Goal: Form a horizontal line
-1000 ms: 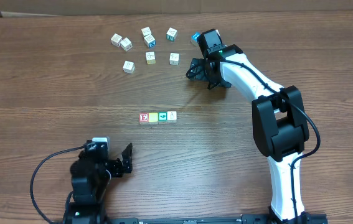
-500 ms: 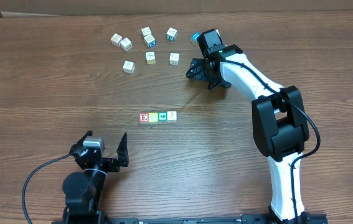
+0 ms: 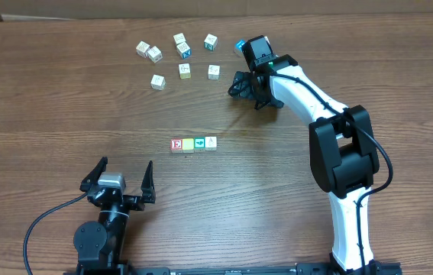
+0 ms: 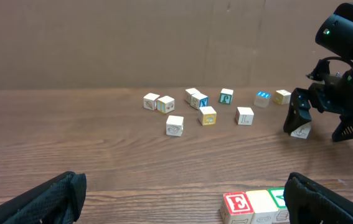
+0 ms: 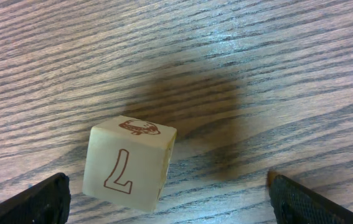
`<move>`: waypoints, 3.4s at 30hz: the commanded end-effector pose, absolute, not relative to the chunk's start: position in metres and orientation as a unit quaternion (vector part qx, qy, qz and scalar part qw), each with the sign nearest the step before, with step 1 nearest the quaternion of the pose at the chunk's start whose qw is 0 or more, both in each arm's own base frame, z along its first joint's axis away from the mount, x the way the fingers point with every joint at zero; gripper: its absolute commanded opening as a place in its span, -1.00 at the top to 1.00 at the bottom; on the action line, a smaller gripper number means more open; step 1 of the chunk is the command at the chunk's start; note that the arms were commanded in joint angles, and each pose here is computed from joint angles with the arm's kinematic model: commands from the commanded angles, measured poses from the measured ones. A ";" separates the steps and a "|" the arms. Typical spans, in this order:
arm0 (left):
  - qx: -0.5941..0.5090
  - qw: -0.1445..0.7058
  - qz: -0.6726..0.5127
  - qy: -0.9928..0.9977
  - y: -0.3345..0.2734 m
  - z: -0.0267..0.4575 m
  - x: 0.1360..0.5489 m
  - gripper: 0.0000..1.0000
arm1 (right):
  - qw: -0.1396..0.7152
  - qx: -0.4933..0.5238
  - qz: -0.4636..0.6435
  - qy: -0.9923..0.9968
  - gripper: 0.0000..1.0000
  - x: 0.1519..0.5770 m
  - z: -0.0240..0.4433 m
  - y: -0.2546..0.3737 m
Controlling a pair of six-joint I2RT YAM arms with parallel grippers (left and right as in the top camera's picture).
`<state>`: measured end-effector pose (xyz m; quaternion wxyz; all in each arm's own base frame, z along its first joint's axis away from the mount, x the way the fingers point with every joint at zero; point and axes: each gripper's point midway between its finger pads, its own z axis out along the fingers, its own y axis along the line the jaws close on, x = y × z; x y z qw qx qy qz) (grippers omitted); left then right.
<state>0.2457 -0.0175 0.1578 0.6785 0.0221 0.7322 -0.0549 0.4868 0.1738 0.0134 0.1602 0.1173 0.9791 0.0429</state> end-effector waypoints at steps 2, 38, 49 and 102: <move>0.032 0.682 -0.045 0.729 -0.018 0.158 0.245 -0.99 | 0.155 0.120 0.038 0.980 -1.00 0.485 0.006 0.171; 0.030 0.682 -0.043 0.730 -0.017 0.158 0.245 -0.99 | 0.155 0.120 0.038 0.980 -1.00 0.485 0.006 0.171; 0.030 0.682 -0.043 0.729 -0.017 0.158 0.245 -0.99 | 0.155 0.120 0.038 0.980 -1.00 0.485 0.006 0.171; 0.030 0.682 -0.043 0.730 -0.017 0.158 0.245 -0.99 | 0.463 0.211 0.146 0.849 -1.00 0.463 0.350 0.058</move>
